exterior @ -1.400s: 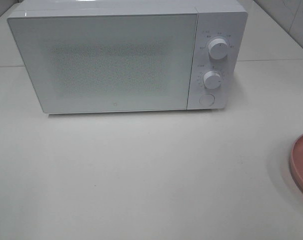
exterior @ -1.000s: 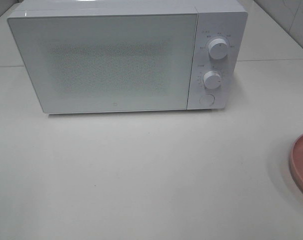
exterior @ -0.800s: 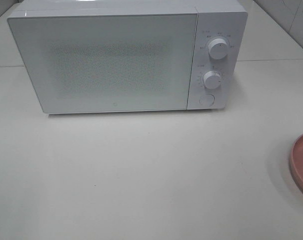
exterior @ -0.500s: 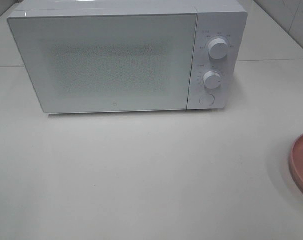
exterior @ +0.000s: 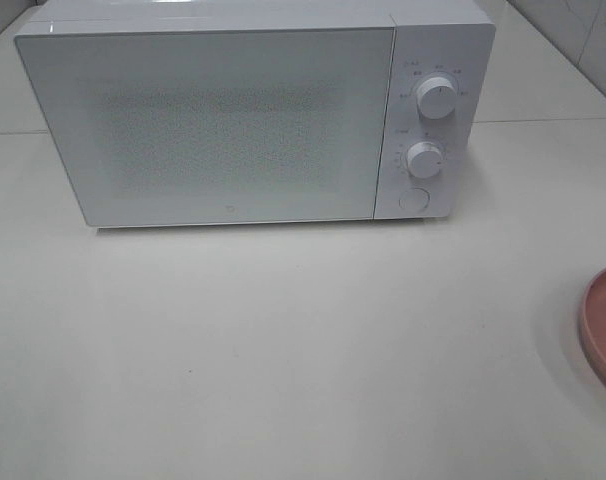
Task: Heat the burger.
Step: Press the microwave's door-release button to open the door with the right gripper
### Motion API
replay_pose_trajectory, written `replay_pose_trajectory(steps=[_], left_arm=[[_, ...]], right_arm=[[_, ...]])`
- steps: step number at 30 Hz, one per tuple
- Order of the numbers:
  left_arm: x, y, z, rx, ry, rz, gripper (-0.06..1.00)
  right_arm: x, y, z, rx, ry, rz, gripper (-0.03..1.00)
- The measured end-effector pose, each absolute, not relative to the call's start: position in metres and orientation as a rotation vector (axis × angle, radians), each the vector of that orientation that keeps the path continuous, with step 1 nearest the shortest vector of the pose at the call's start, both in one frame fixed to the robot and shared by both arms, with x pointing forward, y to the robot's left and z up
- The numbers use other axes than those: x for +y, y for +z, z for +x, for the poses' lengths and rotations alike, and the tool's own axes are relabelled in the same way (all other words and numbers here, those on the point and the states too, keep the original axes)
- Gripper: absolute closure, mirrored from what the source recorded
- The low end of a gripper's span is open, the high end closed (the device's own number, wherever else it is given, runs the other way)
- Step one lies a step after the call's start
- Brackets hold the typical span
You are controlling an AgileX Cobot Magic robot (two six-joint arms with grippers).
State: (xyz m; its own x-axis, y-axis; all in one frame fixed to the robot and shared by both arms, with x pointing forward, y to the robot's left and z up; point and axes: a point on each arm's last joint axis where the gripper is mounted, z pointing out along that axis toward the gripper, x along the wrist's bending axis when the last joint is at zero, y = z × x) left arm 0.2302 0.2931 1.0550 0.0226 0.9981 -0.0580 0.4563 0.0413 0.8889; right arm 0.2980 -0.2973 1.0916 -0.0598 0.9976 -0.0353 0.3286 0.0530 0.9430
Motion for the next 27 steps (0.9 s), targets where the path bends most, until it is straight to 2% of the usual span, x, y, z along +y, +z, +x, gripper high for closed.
replay_pose_trajectory(steps=[27], left_arm=[[0.293,1.055,0.23,1.542,0.882,1.522,-0.01]], right_arm=[[-0.285,1.082,0.385,1.554,1.044,1.37,0.21]])
